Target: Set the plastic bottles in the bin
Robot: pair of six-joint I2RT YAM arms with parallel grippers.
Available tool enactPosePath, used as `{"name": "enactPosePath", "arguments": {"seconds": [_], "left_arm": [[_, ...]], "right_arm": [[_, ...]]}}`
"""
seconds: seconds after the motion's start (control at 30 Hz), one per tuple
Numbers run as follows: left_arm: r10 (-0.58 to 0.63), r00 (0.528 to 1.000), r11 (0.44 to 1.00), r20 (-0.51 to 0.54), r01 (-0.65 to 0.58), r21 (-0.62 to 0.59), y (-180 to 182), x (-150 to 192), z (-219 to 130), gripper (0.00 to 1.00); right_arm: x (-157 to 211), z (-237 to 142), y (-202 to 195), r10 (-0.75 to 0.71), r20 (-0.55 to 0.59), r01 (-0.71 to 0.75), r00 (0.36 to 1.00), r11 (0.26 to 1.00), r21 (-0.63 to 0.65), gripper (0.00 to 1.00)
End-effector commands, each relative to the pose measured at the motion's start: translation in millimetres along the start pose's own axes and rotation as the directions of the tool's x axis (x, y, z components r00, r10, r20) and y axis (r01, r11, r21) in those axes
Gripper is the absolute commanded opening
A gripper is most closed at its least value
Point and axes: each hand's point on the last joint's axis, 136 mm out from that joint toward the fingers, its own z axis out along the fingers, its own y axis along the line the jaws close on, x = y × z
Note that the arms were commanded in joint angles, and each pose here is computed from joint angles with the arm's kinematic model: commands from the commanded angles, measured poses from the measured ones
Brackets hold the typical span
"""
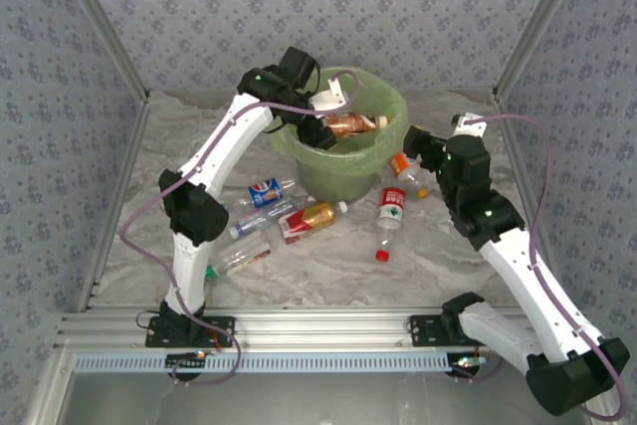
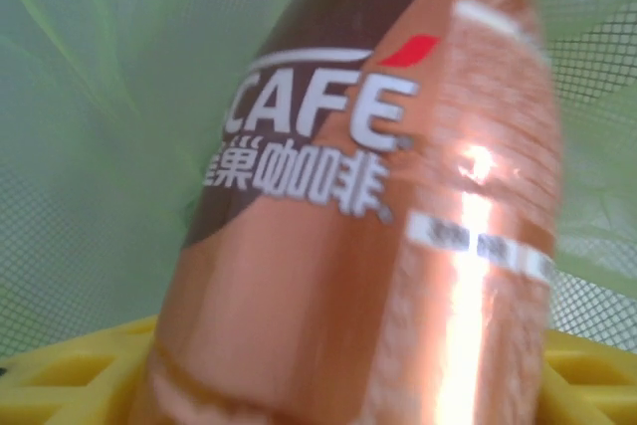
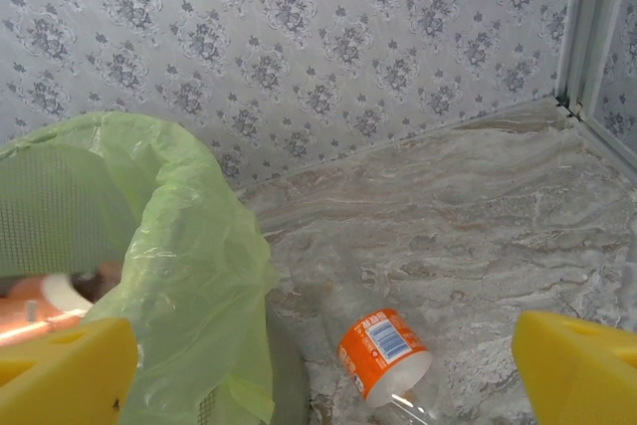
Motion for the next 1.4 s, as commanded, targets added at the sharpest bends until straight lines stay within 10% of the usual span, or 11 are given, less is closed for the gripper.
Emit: {"name": "enactPosePath", "arguments": {"seconds": [0.0, 0.73, 1.37], "left_arm": [[0.004, 0.997, 0.996, 0.077, 0.003, -0.085, 11.6, -22.7, -21.4, 0.79], [-0.174, 0.883, 0.971, 0.436, 0.228, -0.076, 23.6, -91.1, -91.2, 0.99], [-0.242, 0.622, 0.847, 0.745, 0.509, -0.15, 21.7, -41.9, -160.9, 0.99]], "right_arm": [[4.6, -0.2, -9.3, 0.02, -0.013, -0.02, 1.0, 0.999, 0.038, 0.99], [30.3, 16.0, -37.2, 0.028, -0.099, -0.015, 0.995, 0.991, 0.129, 0.99], [95.0, 60.6, -90.6, 0.014, -0.25, 0.029, 0.968, 0.986, 0.166, 0.99]]}}
